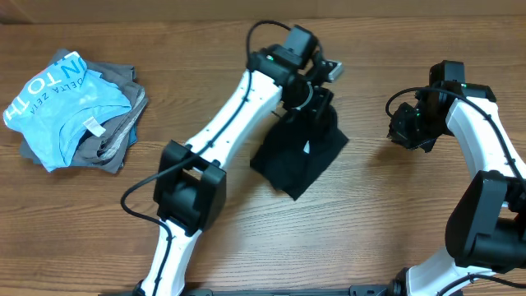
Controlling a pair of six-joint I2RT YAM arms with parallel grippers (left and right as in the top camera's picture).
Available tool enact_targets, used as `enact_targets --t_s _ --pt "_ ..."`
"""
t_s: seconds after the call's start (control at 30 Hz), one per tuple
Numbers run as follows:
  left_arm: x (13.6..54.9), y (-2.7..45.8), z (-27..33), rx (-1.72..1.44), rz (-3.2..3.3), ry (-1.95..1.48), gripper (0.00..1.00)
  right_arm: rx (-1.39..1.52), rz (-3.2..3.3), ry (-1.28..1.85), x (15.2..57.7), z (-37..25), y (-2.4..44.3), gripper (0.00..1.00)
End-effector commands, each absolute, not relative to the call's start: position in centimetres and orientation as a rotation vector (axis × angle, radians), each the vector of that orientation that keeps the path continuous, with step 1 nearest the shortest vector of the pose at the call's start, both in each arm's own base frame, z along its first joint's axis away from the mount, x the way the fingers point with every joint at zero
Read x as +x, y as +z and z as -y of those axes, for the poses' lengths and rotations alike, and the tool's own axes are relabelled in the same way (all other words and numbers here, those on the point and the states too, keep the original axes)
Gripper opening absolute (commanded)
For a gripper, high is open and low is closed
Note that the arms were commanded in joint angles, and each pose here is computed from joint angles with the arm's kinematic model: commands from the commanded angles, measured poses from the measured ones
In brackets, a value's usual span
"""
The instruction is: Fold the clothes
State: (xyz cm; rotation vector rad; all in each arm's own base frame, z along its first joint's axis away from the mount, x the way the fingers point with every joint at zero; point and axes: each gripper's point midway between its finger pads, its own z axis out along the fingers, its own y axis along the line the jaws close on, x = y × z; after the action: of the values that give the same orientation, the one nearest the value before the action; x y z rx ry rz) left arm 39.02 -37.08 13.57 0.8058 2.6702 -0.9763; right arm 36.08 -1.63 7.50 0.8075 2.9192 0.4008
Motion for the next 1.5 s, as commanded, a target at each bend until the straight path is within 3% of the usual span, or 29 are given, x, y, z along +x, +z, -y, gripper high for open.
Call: enact_targets --t_s 0.0,0.03,0.1,0.17,0.5,0.57,0.67,0.93,1.03,1.23,1.47 --pt "39.1 13.2 37.9 0.683 -2.723 -0.874 0.22 0.78 -2.877 0.411 36.8 1.7 8.9 0.19" --pt "38.9 13.1 38.1 0.692 -2.722 -0.86 0.24 0.78 -2.877 0.411 36.8 1.7 8.9 0.2" --pt "38.5 12.9 38.3 0.705 -2.725 -0.836 0.44 0.78 -2.877 0.412 36.8 1.6 8.9 0.2" --pt "38.3 12.9 38.3 0.711 -2.732 -0.831 0.52 0.777 -2.876 0.439 36.9 1.3 9.0 0.2" --pt "40.6 16.5 29.8 0.546 -2.857 -0.737 0.62 0.438 -2.709 1.181 37.7 -6.7 14.4 0.26" --pt "40.7 16.5 27.4 0.502 -2.907 -0.703 0.64 0.433 -2.713 1.204 37.8 -7.6 14.5 0.32" --pt "39.8 15.2 25.1 0.494 -2.998 -0.65 0.62 0.444 -2.726 1.173 38.2 -8.8 14.2 0.41" --pt "35.0 9.0 25.4 0.571 -3.197 -0.603 0.43 0.596 -2.744 1.033 39.6 -11.3 11.6 0.44" --pt "33.1 7.1 26.6 0.636 -3.229 -0.606 0.44 0.687 -2.764 0.99 39.5 -11.2 10.8 0.44" --pt "30.9 4.4 27.6 0.707 -3.258 -0.582 0.44 0.818 -2.827 0.894 38.1 -10.2 9.7 0.54" --pt "30.4 2.9 27.2 0.686 -3.278 -0.53 0.43 0.812 -2.766 0.912 39.5 -10.2 10.1 0.52"
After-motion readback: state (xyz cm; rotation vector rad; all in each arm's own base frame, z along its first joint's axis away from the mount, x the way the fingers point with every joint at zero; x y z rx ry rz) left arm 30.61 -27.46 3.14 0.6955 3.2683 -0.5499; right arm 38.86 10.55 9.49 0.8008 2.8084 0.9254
